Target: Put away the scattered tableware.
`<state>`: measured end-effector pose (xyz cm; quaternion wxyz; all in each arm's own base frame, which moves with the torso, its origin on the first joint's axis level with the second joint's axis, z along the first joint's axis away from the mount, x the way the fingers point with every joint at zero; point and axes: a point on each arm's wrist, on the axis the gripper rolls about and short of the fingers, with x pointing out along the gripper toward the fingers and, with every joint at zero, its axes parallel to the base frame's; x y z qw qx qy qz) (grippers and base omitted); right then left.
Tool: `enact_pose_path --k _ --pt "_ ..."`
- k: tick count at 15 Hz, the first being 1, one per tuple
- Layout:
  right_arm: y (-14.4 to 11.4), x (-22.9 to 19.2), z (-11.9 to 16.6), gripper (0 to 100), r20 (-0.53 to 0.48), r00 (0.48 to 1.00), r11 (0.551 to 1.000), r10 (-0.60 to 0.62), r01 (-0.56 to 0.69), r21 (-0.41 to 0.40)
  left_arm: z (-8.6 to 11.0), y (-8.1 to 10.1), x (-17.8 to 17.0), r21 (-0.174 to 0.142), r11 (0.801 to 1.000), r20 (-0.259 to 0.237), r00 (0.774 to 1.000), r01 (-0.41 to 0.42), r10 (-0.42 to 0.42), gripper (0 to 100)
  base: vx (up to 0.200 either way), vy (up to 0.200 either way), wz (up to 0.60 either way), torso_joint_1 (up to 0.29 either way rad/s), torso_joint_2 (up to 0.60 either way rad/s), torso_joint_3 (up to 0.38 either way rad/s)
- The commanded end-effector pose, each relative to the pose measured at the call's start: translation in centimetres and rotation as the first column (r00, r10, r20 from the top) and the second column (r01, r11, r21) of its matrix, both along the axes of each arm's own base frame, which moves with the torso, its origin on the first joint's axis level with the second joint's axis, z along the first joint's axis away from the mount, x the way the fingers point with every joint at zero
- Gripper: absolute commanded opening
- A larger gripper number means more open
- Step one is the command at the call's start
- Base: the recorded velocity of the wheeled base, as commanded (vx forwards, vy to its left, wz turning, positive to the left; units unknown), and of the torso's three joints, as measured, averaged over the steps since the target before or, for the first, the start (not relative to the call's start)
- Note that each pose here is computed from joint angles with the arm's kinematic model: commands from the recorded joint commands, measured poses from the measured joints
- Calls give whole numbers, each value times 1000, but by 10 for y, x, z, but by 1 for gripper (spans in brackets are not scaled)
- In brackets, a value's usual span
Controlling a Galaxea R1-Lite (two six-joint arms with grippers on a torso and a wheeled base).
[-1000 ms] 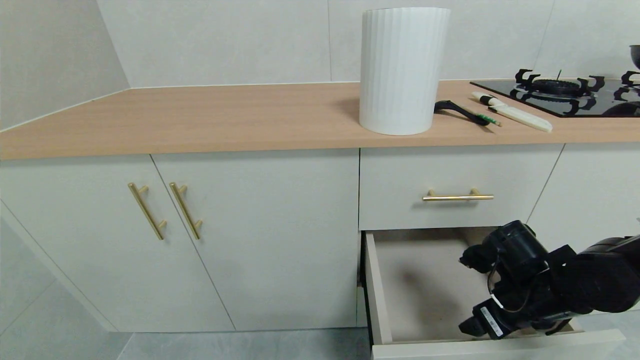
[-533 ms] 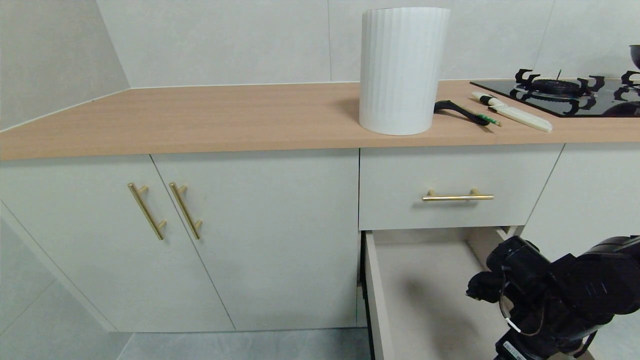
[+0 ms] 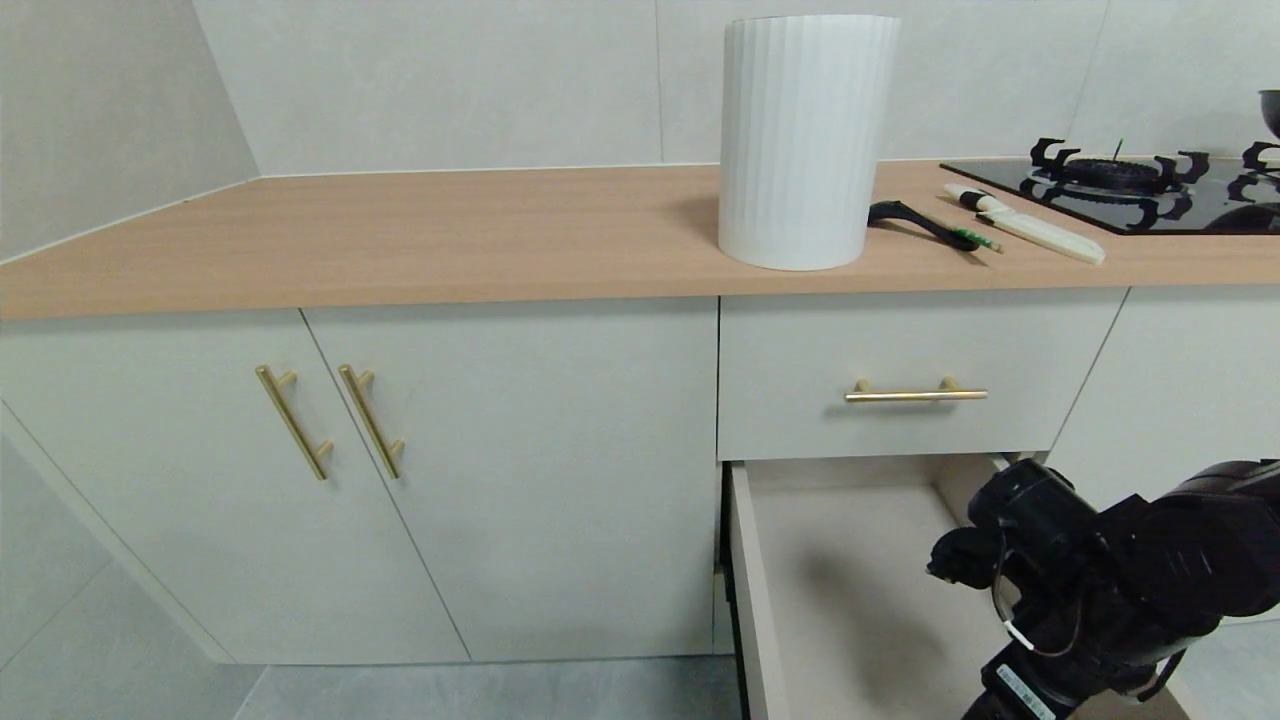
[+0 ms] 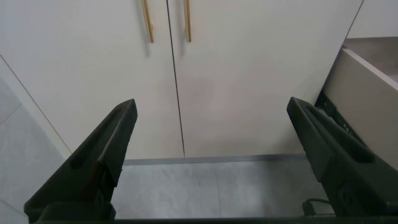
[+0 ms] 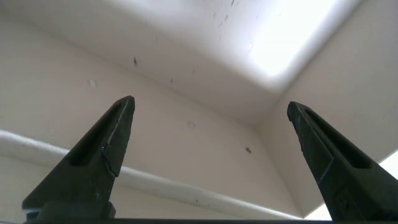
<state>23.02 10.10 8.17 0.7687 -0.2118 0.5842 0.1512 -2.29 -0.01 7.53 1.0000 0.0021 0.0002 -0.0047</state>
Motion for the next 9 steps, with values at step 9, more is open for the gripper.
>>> enact_pose_path --k 9 --pt "4 17 79 100 371 882 928 -290 164 335 0 0 0 0 1000 -1 1000 0 0 100 0 0 0 0 0 0"
